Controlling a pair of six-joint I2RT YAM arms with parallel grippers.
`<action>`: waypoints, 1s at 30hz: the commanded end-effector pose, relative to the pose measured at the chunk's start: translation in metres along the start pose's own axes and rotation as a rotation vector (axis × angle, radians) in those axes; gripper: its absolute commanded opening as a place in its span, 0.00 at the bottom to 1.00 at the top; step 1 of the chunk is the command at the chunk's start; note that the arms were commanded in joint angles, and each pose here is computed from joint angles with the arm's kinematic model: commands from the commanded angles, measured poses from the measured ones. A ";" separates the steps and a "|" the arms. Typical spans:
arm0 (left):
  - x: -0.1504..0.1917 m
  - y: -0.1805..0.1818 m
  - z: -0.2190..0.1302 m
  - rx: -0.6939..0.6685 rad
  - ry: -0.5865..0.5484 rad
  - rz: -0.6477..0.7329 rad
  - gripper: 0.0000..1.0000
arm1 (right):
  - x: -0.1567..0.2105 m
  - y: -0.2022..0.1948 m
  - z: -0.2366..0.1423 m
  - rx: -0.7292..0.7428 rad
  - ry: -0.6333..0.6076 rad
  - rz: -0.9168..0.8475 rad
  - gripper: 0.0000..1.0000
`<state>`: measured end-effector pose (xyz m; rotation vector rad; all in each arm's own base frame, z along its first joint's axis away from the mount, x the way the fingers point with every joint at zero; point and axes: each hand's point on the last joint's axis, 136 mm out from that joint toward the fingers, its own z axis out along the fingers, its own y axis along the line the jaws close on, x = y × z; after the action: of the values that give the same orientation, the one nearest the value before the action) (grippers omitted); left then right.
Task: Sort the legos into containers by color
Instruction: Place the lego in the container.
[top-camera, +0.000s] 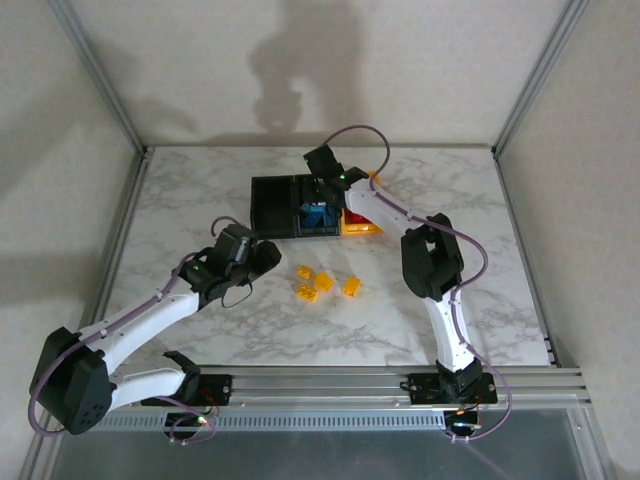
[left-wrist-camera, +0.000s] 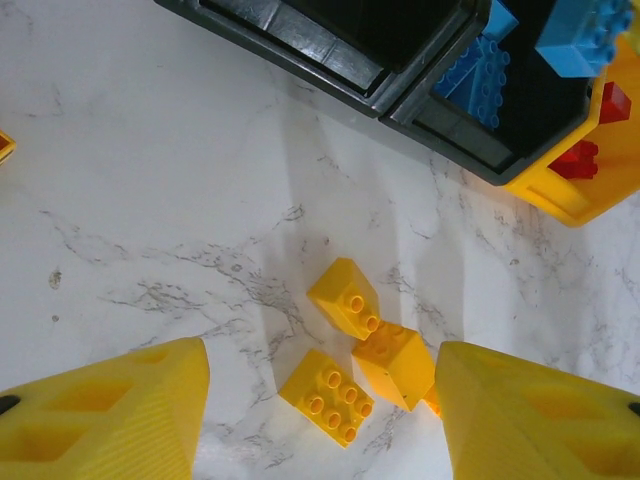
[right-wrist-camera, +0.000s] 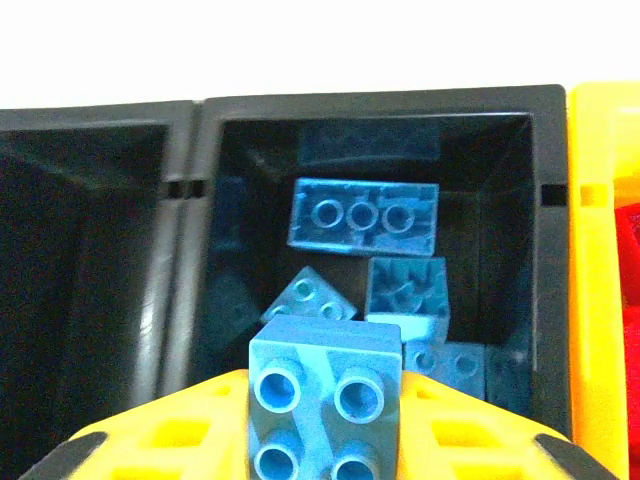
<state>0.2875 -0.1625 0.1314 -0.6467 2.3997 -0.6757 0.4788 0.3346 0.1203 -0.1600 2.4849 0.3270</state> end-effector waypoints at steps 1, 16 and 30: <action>0.000 0.007 -0.001 -0.013 -0.002 -0.020 0.62 | 0.000 -0.007 0.017 0.037 0.033 -0.022 0.33; -0.002 0.015 0.001 -0.054 -0.011 -0.036 0.63 | -0.022 0.006 0.020 -0.008 -0.002 -0.015 0.60; -0.043 0.076 -0.027 -0.321 -0.161 -0.139 0.71 | -0.005 0.035 -0.093 -0.200 -0.112 -0.048 0.61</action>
<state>0.2822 -0.1040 0.1163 -0.8727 2.3913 -0.4215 0.4399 0.3345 0.1788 -0.2317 2.3939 0.4785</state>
